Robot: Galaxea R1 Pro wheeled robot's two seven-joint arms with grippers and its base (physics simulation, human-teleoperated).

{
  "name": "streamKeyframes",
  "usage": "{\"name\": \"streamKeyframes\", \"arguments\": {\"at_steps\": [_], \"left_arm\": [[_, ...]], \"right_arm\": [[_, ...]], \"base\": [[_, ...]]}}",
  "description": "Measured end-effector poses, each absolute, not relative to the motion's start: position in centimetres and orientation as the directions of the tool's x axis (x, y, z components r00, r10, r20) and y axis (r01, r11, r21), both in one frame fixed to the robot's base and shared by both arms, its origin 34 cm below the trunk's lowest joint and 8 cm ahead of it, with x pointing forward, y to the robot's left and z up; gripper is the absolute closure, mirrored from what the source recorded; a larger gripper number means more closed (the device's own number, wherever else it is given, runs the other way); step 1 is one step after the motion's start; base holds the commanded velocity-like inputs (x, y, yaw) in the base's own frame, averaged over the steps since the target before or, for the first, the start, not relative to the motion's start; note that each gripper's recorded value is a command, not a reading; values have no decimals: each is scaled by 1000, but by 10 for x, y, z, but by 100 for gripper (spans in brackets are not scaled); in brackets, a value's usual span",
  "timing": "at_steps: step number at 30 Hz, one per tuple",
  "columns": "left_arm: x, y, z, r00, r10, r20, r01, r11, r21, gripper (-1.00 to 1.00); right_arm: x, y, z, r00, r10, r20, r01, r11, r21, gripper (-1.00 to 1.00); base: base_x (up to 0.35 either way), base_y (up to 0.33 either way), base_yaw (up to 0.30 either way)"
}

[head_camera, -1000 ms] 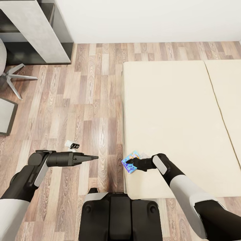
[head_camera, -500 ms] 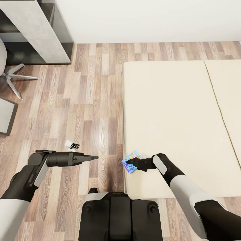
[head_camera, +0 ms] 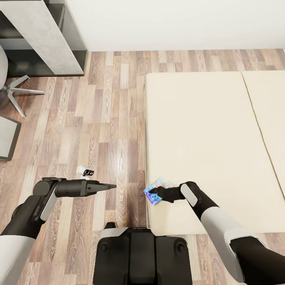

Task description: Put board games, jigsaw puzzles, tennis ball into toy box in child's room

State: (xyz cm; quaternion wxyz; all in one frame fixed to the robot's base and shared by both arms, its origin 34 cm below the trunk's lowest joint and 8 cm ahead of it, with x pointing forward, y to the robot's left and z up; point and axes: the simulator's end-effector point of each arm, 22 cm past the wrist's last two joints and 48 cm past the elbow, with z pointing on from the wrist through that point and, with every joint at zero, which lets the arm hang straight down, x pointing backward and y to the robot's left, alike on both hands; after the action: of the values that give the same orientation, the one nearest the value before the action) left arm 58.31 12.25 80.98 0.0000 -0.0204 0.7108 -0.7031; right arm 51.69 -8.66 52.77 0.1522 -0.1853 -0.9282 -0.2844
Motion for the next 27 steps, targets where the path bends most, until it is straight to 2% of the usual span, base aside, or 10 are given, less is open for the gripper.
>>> {"name": "streamKeyframes", "arguments": {"at_steps": [27], "left_arm": [[583, 123, 810, -999, -29, 29, -29, 10, -1000, -100]], "right_arm": [[522, -80, 532, -887, 260, 382, 435, 746, 504, -100]], "base": [[0, 0, 0]]}}
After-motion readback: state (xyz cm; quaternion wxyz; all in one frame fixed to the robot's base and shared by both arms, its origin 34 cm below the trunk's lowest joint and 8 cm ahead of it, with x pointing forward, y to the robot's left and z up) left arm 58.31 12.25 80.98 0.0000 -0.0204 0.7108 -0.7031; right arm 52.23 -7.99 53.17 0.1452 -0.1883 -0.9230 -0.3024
